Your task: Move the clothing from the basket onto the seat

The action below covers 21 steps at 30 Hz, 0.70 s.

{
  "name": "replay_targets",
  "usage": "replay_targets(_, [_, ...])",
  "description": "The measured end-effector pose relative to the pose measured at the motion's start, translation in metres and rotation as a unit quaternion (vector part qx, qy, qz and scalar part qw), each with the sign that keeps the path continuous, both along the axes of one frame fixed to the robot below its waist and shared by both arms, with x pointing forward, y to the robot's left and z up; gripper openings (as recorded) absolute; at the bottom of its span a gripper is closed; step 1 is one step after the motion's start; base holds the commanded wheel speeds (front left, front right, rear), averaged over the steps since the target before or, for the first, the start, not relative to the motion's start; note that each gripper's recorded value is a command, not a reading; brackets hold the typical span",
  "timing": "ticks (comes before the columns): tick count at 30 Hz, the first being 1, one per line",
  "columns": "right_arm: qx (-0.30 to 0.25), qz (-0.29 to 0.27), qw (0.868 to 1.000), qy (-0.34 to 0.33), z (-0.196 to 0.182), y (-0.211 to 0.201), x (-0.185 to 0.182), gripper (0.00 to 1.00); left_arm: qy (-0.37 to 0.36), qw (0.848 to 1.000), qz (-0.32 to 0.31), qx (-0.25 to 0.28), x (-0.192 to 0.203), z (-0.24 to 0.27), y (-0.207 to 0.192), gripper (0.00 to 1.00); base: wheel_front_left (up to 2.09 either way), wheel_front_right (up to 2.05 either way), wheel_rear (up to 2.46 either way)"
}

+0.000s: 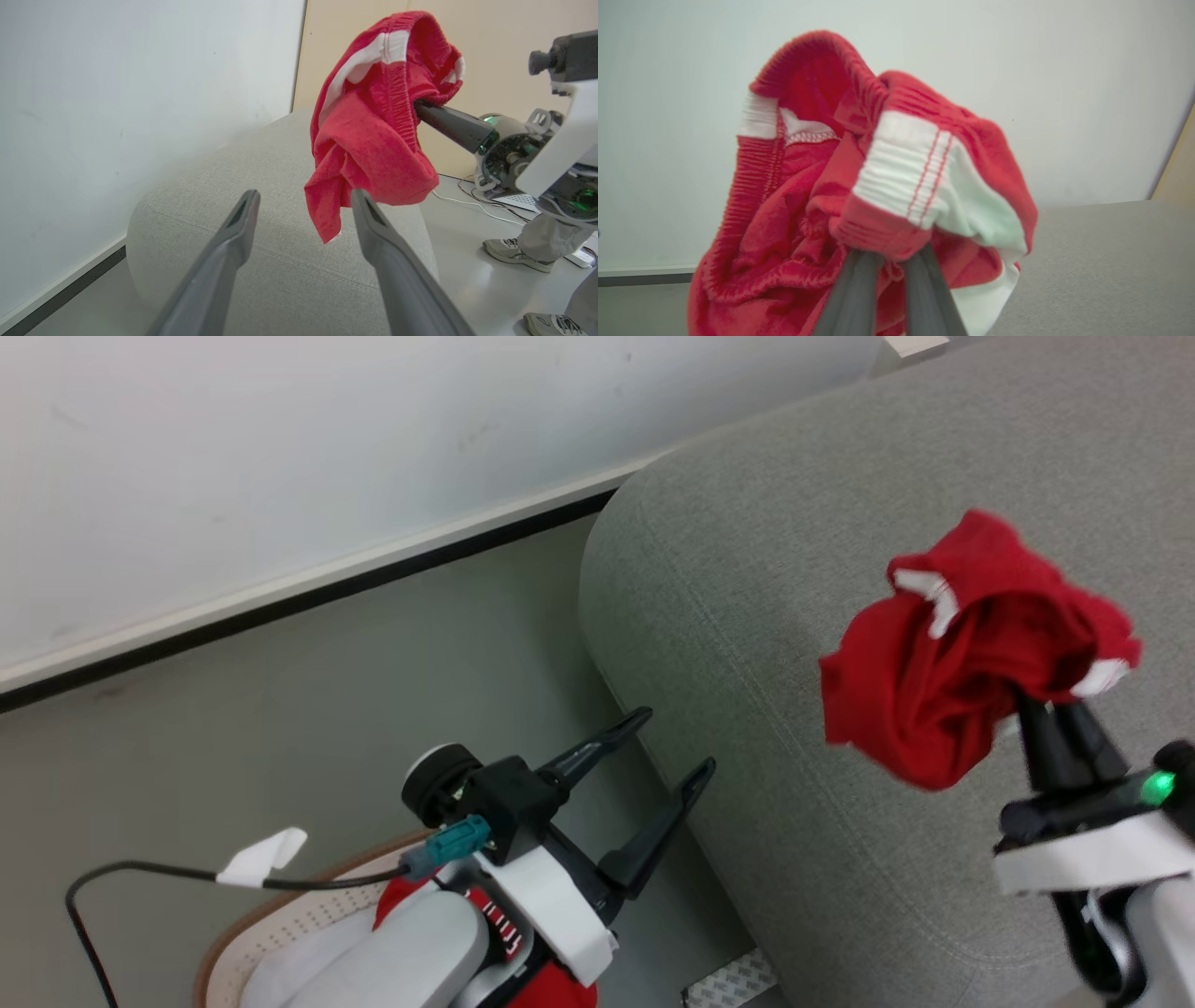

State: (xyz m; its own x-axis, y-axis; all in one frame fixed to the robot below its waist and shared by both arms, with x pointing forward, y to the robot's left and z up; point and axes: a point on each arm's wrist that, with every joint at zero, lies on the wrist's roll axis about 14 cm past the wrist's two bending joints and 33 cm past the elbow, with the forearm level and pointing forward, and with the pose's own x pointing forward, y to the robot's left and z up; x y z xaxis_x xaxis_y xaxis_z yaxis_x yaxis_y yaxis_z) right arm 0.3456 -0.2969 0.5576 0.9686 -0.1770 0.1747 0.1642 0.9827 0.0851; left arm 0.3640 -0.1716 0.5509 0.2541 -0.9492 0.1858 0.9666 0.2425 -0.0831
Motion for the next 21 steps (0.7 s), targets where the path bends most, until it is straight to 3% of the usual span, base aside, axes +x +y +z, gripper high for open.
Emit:
replay_targets(11, [-0.059, -0.039, 0.997, 0.007, 0.051, -0.07, 0.107, 0.0, 0.019, 0.999, 0.047, 0.021, 0.059, -0.034, 0.038, 1.0, 0.0, 0.0, 0.0])
replay_targets(16, [-0.053, -0.044, 0.995, 0.071, 0.03, -0.086, 0.164, 0.0, 0.041, 0.995, 0.082, 0.028, 0.085, -0.06, 0.063, 1.0, 0.0, 0.0, 0.0])
replay_targets(21, [-0.037, -0.034, 0.984, 0.171, -0.014, -0.087, 0.212, 0.0, 0.061, 0.99, 0.125, 0.04, 0.104, -0.084, 0.093, 1.0, 0.0, 0.0, 0.0])
